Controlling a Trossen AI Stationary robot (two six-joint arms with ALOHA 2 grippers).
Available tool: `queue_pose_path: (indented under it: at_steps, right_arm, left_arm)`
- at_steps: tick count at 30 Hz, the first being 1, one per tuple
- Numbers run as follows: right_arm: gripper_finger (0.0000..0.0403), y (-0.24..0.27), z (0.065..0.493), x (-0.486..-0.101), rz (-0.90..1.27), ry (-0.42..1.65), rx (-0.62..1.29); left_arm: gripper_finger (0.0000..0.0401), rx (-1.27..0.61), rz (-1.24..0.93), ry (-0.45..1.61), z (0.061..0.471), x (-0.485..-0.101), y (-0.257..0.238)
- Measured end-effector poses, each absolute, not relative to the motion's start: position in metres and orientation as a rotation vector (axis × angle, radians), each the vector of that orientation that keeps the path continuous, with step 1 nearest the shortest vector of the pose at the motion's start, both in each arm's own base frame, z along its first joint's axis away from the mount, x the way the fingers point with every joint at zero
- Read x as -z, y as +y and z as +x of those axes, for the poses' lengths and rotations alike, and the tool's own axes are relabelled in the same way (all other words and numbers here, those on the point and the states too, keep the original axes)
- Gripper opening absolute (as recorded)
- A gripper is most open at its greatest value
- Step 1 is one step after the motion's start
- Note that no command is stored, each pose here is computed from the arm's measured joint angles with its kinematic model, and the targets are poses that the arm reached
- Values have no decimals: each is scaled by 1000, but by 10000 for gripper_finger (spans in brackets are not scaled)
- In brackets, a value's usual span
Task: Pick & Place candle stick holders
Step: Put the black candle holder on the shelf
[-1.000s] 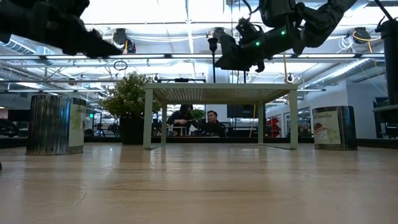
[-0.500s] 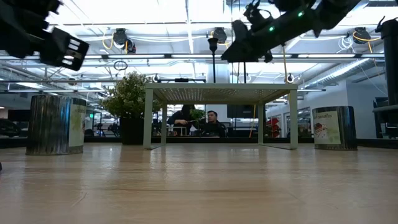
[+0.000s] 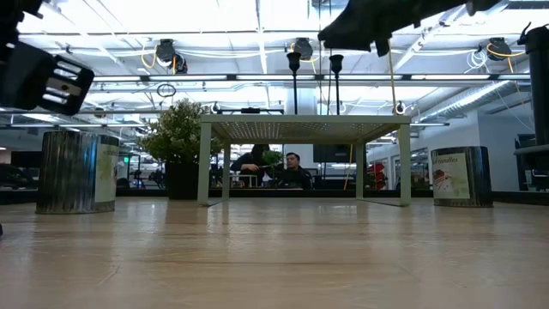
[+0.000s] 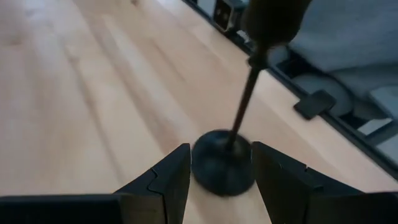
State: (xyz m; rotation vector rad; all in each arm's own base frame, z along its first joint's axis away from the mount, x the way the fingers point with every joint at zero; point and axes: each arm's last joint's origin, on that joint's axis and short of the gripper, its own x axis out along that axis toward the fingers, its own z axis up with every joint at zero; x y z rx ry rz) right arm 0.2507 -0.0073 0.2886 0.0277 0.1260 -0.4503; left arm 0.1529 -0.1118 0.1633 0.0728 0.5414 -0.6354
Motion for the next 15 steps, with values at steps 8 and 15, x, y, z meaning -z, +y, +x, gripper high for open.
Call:
queue_pose_path:
  at_steps: [8, 15]
  right_arm:
    - [144, 4, 251, -285, 15, 162, 406]
    - [144, 12, 250, -283, 11, 175, 375]
  left_arm:
    - [177, 690, 42, 434, 167, -154, -134]
    - [177, 697, 39, 408, 175, -143, -142]
